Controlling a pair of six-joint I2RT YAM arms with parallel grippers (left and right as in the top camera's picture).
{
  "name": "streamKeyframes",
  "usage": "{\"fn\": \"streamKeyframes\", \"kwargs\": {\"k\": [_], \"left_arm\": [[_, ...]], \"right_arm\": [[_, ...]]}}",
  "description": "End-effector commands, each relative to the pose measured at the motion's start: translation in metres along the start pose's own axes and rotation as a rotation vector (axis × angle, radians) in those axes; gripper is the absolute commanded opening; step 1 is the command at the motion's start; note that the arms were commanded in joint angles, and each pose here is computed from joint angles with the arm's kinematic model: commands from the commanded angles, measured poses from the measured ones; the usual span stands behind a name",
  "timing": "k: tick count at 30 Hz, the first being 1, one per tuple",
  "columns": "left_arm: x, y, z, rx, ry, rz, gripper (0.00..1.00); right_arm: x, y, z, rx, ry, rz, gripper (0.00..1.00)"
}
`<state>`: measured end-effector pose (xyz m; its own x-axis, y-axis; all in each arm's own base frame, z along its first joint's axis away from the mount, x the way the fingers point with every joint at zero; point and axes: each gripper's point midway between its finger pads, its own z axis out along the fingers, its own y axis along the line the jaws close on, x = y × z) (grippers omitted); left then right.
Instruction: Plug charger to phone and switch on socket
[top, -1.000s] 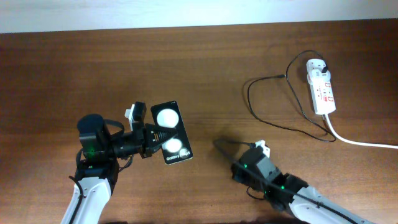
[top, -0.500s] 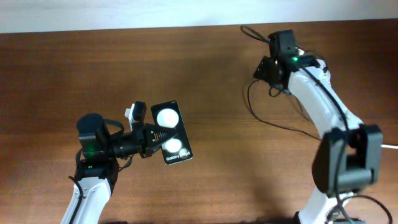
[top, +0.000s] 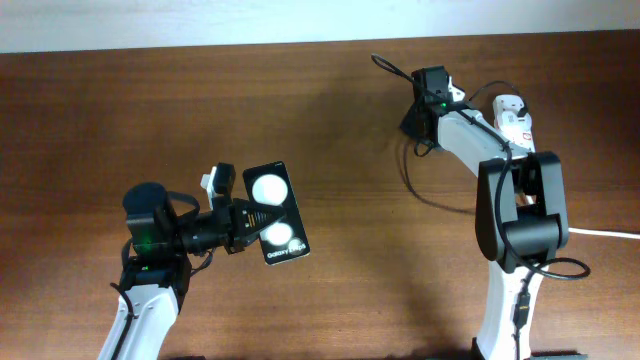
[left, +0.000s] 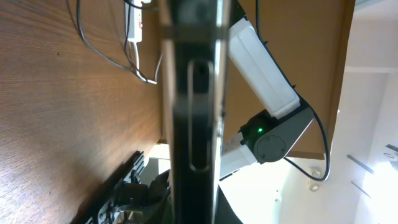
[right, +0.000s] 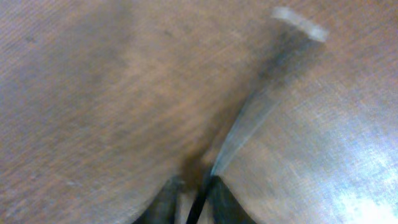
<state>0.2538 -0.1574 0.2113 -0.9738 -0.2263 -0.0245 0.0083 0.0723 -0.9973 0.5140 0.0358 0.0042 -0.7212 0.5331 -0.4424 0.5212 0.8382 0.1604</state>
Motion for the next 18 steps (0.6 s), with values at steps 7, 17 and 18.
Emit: {"fn": "streamKeyframes", "kwargs": {"k": [7, 17, 18], "left_arm": [[0.0, -0.011, -0.001, 0.013, 0.006, 0.061, 0.0], [0.0, -0.011, -0.001, 0.014, 0.01, 0.061, 0.0], [0.0, -0.011, -0.001, 0.014, 0.01, 0.061, 0.0]], "right_arm": [[0.143, -0.016, -0.028, 0.002, 0.57, -0.386, 0.05], [0.156, -0.016, -0.035, 0.193, 0.461, -0.621, 0.79], [0.151, -0.015, -0.032, 0.188, 0.44, -0.584, 0.82]]}}
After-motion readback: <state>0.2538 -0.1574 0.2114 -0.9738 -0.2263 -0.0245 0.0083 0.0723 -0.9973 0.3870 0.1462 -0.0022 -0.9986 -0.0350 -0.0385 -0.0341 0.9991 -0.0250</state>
